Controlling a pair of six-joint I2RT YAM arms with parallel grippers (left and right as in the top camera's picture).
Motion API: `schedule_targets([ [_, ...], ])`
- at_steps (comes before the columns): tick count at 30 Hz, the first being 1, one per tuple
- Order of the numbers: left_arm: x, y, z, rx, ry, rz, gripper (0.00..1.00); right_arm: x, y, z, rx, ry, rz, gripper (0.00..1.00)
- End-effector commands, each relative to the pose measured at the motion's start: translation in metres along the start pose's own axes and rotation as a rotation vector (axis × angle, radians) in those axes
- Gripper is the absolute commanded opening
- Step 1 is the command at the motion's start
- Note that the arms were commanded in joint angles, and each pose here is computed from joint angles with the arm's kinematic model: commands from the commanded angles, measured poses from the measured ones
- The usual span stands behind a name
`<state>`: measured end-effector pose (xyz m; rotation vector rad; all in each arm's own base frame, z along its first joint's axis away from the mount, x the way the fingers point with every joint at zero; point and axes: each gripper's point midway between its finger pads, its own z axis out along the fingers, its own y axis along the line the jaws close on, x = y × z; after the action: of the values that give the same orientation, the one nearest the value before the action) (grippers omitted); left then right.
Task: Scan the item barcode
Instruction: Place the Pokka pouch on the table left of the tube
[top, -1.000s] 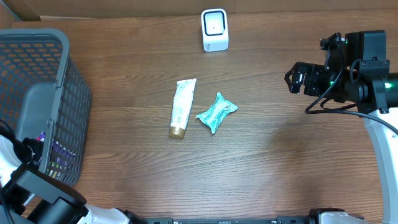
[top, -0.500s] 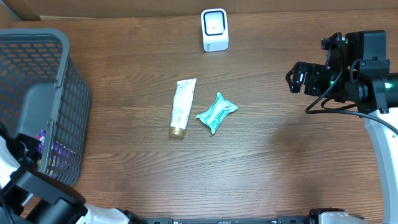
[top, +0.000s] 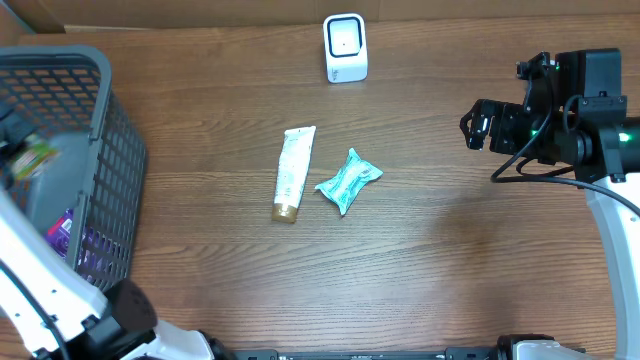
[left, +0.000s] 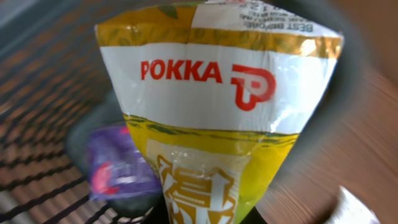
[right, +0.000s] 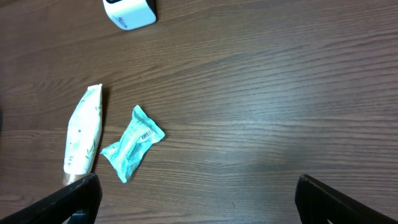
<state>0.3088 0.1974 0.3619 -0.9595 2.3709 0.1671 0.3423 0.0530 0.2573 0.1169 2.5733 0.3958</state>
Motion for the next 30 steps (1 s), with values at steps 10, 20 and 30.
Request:
schedule_targets([
  [10,0.156,-0.194,0.059,0.15,0.311,0.676,0.04,-0.004,0.001,-0.006,0.006,-0.012,-0.005,1.0],
  [20,0.28,-0.196,0.19,0.125,0.677,0.695,0.04,-0.003,0.001,-0.006,0.006,-0.011,-0.005,1.0],
  [30,0.313,-0.208,0.23,0.164,0.616,0.732,0.49,-0.003,0.001,-0.006,0.006,-0.01,-0.005,1.0],
])
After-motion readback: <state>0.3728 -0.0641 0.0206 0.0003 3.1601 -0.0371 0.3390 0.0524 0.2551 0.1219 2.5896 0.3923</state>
